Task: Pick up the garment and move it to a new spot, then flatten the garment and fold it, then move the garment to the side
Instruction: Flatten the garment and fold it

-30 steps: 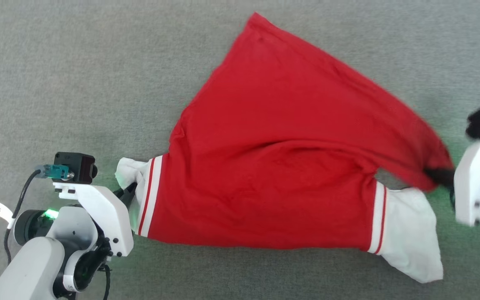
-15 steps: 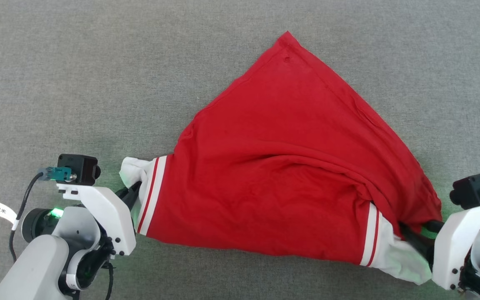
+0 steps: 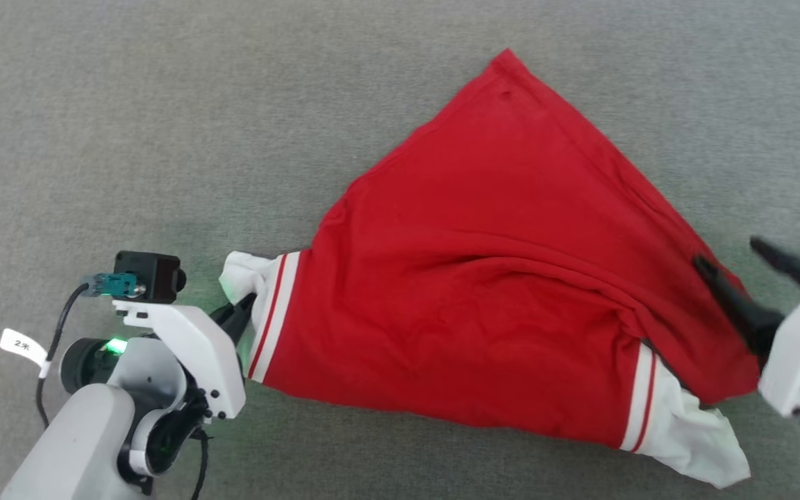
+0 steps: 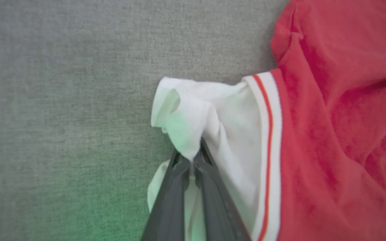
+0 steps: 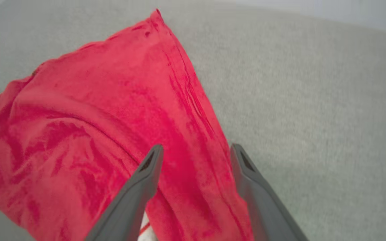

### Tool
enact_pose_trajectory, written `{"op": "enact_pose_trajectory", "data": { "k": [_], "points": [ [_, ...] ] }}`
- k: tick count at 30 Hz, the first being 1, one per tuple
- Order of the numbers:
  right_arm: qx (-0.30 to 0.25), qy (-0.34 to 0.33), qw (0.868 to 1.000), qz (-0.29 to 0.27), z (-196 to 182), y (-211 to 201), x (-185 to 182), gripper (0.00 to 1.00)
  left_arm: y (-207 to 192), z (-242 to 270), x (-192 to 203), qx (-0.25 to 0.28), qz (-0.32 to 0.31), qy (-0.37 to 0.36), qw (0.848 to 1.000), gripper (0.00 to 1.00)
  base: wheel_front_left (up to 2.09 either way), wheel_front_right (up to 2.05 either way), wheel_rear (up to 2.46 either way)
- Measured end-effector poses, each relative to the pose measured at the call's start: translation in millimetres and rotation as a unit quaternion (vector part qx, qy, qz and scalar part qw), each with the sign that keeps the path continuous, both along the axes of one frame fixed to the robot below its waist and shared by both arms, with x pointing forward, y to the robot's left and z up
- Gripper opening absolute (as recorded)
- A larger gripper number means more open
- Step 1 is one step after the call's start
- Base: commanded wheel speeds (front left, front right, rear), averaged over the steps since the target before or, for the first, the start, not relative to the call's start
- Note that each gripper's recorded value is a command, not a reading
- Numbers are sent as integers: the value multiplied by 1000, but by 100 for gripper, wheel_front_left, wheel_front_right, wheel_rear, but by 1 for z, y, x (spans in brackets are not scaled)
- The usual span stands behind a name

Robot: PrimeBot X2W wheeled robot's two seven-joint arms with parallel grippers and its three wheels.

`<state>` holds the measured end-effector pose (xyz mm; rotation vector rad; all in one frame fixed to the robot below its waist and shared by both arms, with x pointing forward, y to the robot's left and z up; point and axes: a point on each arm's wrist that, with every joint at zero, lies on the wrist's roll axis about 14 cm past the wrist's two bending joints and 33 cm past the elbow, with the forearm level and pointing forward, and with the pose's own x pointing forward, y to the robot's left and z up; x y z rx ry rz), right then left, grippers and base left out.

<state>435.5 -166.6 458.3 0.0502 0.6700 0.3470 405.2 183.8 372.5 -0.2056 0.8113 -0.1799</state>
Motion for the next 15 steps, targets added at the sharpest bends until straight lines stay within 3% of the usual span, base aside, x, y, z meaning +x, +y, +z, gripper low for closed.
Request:
{"op": "enact_pose_trajectory", "data": {
  "k": [6, 15],
  "points": [
    [0, -47, 998, 49, 11, 32, 44, 100, 0, 0, -3, -4, 2, -1, 1000, 0, 0, 0, 0],
    [1, -59, 992, 115, -2, 85, 114, 100, 10, 0, -11, -6, 14, 1, 1000, 0, 0, 0, 0]
  ]
}}
